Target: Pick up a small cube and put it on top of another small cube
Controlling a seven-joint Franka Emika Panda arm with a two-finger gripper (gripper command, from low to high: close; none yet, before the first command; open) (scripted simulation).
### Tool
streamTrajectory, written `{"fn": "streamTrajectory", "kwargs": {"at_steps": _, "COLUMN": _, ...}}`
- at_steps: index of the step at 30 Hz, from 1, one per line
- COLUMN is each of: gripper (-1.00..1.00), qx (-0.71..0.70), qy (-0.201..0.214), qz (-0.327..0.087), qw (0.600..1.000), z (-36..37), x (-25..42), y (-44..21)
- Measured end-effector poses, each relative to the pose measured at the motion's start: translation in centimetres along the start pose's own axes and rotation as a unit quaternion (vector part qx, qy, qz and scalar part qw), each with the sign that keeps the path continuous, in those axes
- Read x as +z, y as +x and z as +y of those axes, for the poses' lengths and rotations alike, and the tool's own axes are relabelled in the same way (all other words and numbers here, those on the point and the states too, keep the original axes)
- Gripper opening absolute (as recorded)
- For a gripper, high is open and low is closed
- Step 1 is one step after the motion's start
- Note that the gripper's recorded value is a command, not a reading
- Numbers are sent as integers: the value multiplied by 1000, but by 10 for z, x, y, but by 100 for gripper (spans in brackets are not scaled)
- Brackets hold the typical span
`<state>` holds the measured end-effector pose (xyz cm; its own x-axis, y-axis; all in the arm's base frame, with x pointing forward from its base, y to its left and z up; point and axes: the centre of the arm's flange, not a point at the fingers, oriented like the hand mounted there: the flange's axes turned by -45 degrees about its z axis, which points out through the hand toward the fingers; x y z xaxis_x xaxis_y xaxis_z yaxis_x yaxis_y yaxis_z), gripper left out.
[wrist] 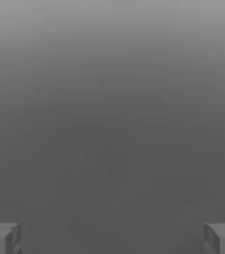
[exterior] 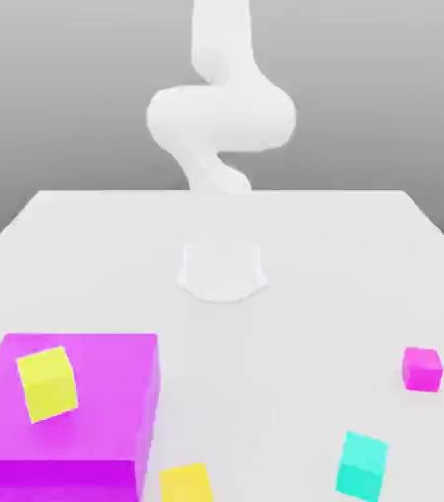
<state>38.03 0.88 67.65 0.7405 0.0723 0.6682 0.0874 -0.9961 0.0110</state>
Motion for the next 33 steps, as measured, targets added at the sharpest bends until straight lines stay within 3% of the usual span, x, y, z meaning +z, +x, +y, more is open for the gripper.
{"fn": "streamTrajectory", "kwargs": {"at_steps": 10, "gripper": 0, "qx": -176, "qy": 93, "qz": -126, "qw": 972, "z": -56, "x": 190, "y": -35}}
{"fn": "streamTrajectory", "kwargs": {"at_steps": 19, "gripper": 0, "qx": -339, "qy": 156, "qz": -222, "qw": 901, "z": -125, "x": 328, "y": -127}}
{"fn": "streamTrajectory", "kwargs": {"at_steps": 27, "gripper": 0, "qx": -468, "qy": 186, "qz": -297, "qw": 811, "z": -157, "x": 417, "y": -238}}
{"fn": "streamTrajectory", "kwargs": {"at_steps": 31, "gripper": 0, "qx": -481, "qy": 189, "qz": -303, "qw": 801, "z": -159, "x": 457, "y": -278}}
{"fn": "streamTrajectory", "kwargs": {"at_steps": 32, "gripper": -100, "qx": -481, "qy": 189, "qz": -303, "qw": 800, "z": -159, "x": 465, "y": -286}}
{"fn": "streamTrajectory", "kwargs": {"at_steps": 33, "gripper": -100, "qx": -481, "qy": 189, "qz": -303, "qw": 800, "z": -159, "x": 465, "y": -286}}
